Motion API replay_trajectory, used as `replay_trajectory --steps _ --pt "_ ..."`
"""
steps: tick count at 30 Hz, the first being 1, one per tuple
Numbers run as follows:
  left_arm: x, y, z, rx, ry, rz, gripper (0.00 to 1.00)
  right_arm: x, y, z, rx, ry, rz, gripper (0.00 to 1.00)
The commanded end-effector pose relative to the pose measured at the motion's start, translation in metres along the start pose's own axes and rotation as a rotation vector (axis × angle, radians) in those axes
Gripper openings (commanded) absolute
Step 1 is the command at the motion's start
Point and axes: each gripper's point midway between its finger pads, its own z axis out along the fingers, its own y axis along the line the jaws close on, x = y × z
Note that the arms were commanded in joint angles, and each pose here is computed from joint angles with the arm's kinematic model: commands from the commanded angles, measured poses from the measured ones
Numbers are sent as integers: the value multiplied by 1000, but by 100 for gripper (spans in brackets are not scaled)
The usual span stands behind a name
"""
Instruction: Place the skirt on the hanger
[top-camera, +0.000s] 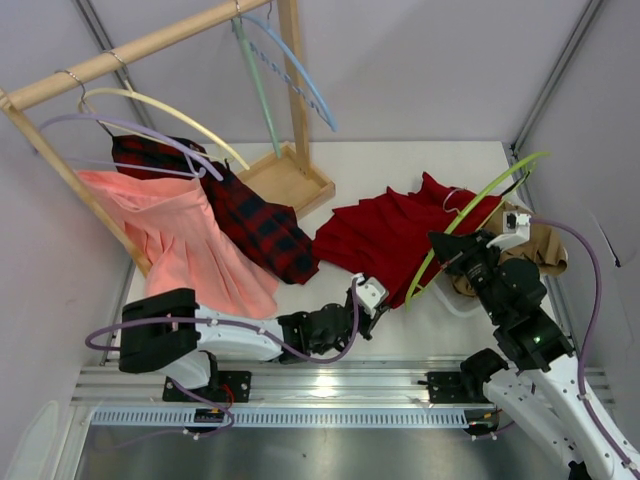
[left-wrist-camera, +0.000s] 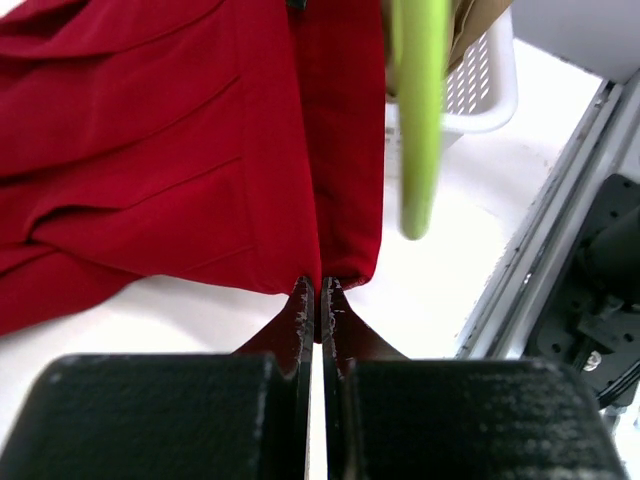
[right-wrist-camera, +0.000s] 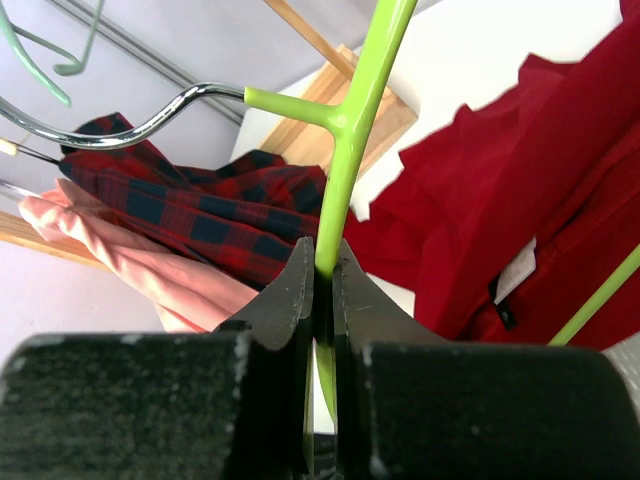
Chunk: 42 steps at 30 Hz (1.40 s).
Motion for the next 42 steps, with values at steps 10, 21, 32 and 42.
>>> replay_trajectory --steps 10,21,32,42 --pt "-6 -7 -12 -3 -65 -29 0 -57 28 16 -88 -260 42 0" --pt "4 3 -10 -53 -58 -24 0 -57 50 23 -150 -196 7 0" --pt "14 19 -8 -129 -54 25 0 -32 58 18 -132 59 -168 0" --pt "8 32 -4 -191 -75 36 1 4 24 -5 -73 192 -230 0"
